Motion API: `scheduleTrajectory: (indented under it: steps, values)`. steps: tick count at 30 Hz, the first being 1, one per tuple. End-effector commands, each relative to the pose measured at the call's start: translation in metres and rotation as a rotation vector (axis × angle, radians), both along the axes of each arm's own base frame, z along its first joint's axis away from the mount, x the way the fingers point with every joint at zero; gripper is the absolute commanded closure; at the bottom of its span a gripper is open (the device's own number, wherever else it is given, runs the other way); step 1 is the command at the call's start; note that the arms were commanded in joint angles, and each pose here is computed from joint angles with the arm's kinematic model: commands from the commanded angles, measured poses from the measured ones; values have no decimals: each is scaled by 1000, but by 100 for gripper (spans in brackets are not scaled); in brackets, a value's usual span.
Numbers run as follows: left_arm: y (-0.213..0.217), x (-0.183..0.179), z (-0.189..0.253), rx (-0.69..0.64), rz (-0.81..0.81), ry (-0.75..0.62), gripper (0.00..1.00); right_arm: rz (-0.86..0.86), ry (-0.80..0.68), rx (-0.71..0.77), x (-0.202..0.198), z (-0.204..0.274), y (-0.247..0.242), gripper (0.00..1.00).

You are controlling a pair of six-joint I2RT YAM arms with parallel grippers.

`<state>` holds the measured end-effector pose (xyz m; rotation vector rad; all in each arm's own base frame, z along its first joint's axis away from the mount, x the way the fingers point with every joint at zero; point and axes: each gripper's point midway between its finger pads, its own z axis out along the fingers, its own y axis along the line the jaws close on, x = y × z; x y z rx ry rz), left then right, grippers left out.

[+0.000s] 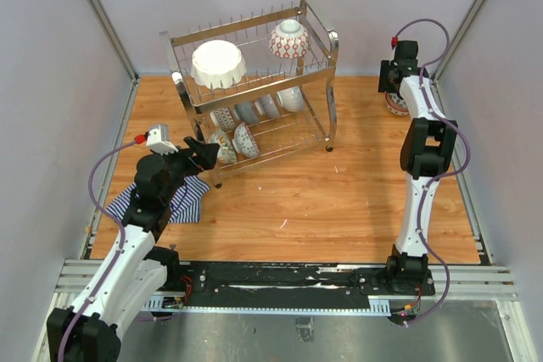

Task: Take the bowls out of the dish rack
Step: Place the bowl with the bowl, then pick up the bowl from the dish rack.

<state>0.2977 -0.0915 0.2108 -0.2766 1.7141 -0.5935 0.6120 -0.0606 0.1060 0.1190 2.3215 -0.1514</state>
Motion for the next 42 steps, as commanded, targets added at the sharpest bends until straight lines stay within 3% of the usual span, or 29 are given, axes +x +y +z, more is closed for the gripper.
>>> scheduleTrajectory:
  steps: [1, 7, 12, 22, 27, 36, 42]
  values:
    - [-2, 3, 6, -12, -3, -26, 0, -18, -113, -8, 0, 49, -3, 50]
    - [-2, 6, 10, -21, 8, -17, 0, -6, -232, 20, -31, 117, 7, 44]
    - [-3, 10, 14, -28, 9, -7, 0, 32, -279, 95, -87, 139, 36, 44]
    - [-4, 9, 12, -29, 6, 11, 0, 426, -433, 290, -218, 142, 193, 46]
    - [-4, 6, 8, -34, 3, 15, 0, 612, -501, 398, -262, 150, 265, 48]
    - [-5, 3, 9, -37, -7, -1, 0, 850, -421, 675, -278, 127, 367, 54]
    - [-6, 1, 7, -36, -14, -3, 0, 915, -358, 779, -272, 101, 416, 57]
